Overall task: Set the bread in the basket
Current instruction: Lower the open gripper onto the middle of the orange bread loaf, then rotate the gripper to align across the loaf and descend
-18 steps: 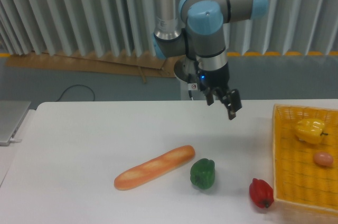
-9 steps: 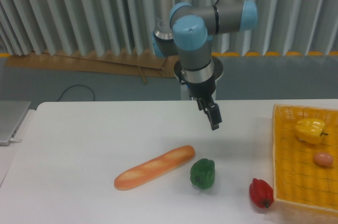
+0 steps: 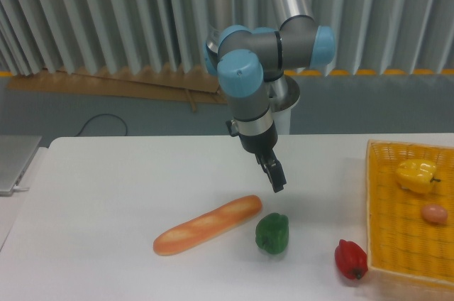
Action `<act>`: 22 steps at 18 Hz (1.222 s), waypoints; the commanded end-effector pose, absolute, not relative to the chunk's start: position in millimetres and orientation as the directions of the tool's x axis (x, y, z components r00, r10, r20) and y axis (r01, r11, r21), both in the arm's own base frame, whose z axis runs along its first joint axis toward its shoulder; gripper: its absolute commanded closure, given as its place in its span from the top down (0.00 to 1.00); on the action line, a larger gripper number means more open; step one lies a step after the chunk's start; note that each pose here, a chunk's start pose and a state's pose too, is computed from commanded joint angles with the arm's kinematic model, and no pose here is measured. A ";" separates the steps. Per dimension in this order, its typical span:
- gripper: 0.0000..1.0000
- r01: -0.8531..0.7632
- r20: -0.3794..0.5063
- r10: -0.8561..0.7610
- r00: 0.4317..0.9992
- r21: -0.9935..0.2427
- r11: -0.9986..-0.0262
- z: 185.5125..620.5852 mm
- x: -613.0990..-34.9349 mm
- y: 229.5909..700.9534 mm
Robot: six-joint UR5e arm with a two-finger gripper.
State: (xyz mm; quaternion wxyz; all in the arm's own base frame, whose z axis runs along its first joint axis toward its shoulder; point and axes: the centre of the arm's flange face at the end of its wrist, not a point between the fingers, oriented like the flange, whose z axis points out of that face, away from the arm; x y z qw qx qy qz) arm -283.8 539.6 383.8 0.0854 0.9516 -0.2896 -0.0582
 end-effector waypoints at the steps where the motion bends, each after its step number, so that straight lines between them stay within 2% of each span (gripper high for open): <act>1: 1.00 -0.538 -0.071 -0.562 0.824 0.209 -0.816 384.5 -276.0 545.0; 6: 1.00 -0.493 -0.129 -0.532 0.837 0.246 -0.835 376.7 -254.8 576.6; 9: 1.00 -0.473 -0.155 -0.501 0.851 0.186 -0.861 376.0 -245.0 593.6; 12: 1.00 -0.461 -0.100 -0.461 0.882 0.023 -0.887 374.6 -230.6 605.6; 18: 1.00 -0.468 -0.081 -0.466 0.881 -0.006 -0.884 365.7 -212.6 614.4; 22: 1.00 -0.445 -0.058 -0.444 0.894 0.002 -0.896 329.1 -209.9 616.2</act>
